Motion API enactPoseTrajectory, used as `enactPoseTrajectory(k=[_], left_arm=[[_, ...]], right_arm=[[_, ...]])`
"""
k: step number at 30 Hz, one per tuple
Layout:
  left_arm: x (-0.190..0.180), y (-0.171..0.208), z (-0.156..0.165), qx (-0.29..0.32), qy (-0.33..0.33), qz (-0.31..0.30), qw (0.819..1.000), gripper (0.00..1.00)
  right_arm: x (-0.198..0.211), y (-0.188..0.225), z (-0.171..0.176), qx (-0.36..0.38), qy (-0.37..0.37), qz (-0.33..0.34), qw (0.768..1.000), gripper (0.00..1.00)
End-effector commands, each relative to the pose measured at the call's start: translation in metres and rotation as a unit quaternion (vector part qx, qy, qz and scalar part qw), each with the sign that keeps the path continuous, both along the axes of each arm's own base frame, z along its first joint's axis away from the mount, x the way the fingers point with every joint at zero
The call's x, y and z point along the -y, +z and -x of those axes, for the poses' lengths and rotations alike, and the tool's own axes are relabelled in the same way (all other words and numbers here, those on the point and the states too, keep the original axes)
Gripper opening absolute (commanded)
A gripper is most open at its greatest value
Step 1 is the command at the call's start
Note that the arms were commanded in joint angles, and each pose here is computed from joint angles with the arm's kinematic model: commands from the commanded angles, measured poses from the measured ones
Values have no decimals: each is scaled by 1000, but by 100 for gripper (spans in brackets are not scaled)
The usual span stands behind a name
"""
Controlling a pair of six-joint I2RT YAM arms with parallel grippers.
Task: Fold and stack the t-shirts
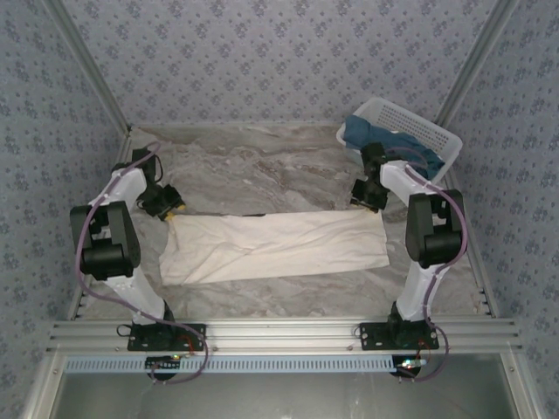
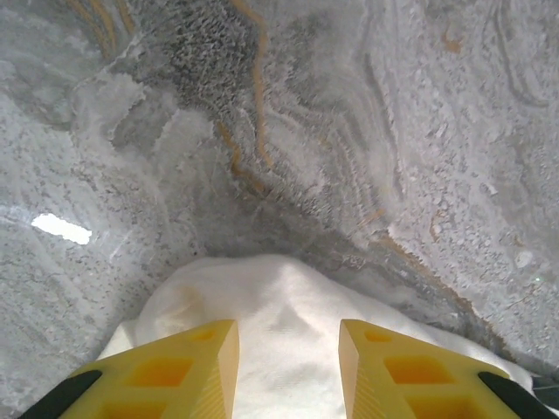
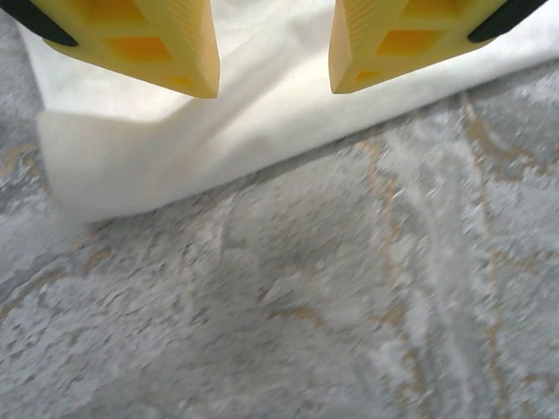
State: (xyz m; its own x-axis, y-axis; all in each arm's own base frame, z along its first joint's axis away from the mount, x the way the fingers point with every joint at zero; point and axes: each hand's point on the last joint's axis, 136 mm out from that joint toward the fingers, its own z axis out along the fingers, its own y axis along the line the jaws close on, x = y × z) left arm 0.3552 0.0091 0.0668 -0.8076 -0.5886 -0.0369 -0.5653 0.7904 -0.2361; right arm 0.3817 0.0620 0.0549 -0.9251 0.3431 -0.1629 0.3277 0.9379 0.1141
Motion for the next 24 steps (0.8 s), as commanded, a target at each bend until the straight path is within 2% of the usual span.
enactPoseTrajectory(k=[1, 3, 6, 10, 16, 21, 24], left_arm=[[-15, -2, 28, -56, -7, -43, 997, 35], [-24, 0, 31, -52, 9, -59, 997, 37], [-26, 13, 30, -24, 31, -62, 997, 51], [-15, 10, 26, -14, 53, -22, 998, 54], [-7, 2, 14, -7, 84, 11, 996, 48], [-10, -11, 14, -25, 74, -2, 997, 37], [-11, -18, 14, -38, 70, -5, 997, 35]], right_arm=[[-6, 11, 20, -1, 7, 6, 1000, 41], [-12, 10, 26, -1, 11, 6, 1000, 41], [-20, 6, 35, -8, 20, 7, 1000, 41], [-26, -2, 42, -14, 25, 5, 1000, 41], [-32, -10, 47, -26, 32, 7, 999, 41], [-29, -22, 59, -49, 31, 11, 998, 40], [-28, -25, 61, -54, 31, 14, 998, 40]])
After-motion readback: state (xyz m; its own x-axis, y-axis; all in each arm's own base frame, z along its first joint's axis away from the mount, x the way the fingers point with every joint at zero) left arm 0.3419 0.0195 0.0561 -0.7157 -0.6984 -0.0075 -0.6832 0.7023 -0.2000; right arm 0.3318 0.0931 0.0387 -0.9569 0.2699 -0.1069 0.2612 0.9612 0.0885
